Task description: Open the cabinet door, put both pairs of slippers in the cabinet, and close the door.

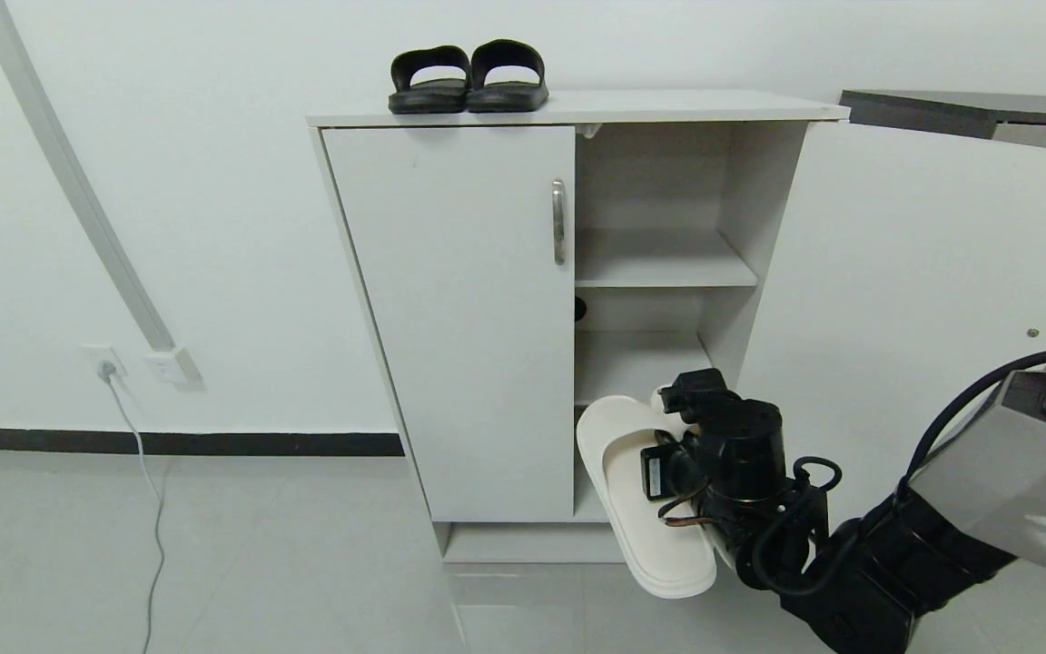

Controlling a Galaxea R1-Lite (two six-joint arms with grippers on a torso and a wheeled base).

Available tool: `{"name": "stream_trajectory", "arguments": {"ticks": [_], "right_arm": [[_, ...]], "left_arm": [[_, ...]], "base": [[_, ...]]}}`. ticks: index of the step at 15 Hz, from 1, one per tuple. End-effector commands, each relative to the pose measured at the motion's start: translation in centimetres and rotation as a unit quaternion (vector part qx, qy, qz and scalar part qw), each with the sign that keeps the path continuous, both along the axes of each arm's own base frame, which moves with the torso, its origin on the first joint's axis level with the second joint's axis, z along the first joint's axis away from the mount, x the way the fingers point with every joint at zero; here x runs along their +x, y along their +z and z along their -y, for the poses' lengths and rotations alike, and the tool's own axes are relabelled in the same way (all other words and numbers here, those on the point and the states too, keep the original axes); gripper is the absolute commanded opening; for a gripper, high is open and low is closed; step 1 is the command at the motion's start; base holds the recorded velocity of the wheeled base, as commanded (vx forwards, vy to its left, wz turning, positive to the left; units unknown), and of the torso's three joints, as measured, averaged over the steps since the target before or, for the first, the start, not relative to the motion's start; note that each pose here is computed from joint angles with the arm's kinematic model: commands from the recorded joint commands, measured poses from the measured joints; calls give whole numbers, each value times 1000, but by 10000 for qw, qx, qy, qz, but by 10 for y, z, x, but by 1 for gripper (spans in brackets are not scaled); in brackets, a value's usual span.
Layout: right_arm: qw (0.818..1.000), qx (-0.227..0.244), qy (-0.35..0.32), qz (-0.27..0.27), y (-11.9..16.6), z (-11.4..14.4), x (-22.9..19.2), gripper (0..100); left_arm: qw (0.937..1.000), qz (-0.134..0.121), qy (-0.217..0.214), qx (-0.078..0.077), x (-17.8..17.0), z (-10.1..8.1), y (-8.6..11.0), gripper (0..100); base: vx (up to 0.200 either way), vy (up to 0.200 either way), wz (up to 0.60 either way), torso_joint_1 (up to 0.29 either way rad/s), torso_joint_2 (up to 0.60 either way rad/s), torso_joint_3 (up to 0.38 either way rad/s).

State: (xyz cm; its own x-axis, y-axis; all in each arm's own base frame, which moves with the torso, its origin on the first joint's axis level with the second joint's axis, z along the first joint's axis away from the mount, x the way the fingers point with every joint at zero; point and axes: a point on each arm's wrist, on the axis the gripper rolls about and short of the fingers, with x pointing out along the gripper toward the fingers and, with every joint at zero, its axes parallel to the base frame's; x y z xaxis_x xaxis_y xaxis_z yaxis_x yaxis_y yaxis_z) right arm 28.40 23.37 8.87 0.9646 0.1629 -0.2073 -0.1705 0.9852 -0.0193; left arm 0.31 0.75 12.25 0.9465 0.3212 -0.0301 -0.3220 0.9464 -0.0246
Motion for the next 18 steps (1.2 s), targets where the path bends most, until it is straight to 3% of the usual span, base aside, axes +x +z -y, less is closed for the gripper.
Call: {"name": "stream_trajectory", "arguments": {"ticks": [1, 3, 4, 5, 6, 9, 13, 18], "right_arm": [[10000, 10, 2, 13, 1, 0, 0, 0], [10000, -11, 33, -10, -1, -1, -2, 0], [10000, -18, 50, -9, -1, -2, -3, 0], [10000, -18, 57, -9, -1, -3, -4, 0], [10000, -40, 73, -31, -2, -3, -5, 0], [9999, -75, 142, -25, -2, -6, -8, 0], [9998, 113, 102, 142, -4, -26, 9, 0], [9975, 57, -691, 161, -25, -52, 31, 0]], "left_arm": [[9997, 252, 37, -2, -28, 0, -44, 0], [9991, 346, -231, 13, -27, 1, -43, 0], [9964, 346, -768, 15, -26, 4, -43, 0], [9942, 291, -1035, 18, -26, 5, -44, 0], [9896, 113, -1431, 7, -26, 7, -47, 0], [9880, 137, -1538, 87, -26, 7, -47, 0], [9875, 142, -1568, 64, -26, 7, -47, 0], [9876, 147, -1560, 33, -26, 7, -47, 0]], "base": [[0, 0, 0, 0, 0, 0], [0, 0, 0, 0, 0, 0], [0, 0, 0, 0, 0, 0], [0, 0, 0, 0, 0, 0], [0, 0, 0, 0, 0, 0], [0, 0, 0, 0, 0, 0], [0, 0, 0, 0, 0, 0], [0, 0, 0, 0, 0, 0]]}}
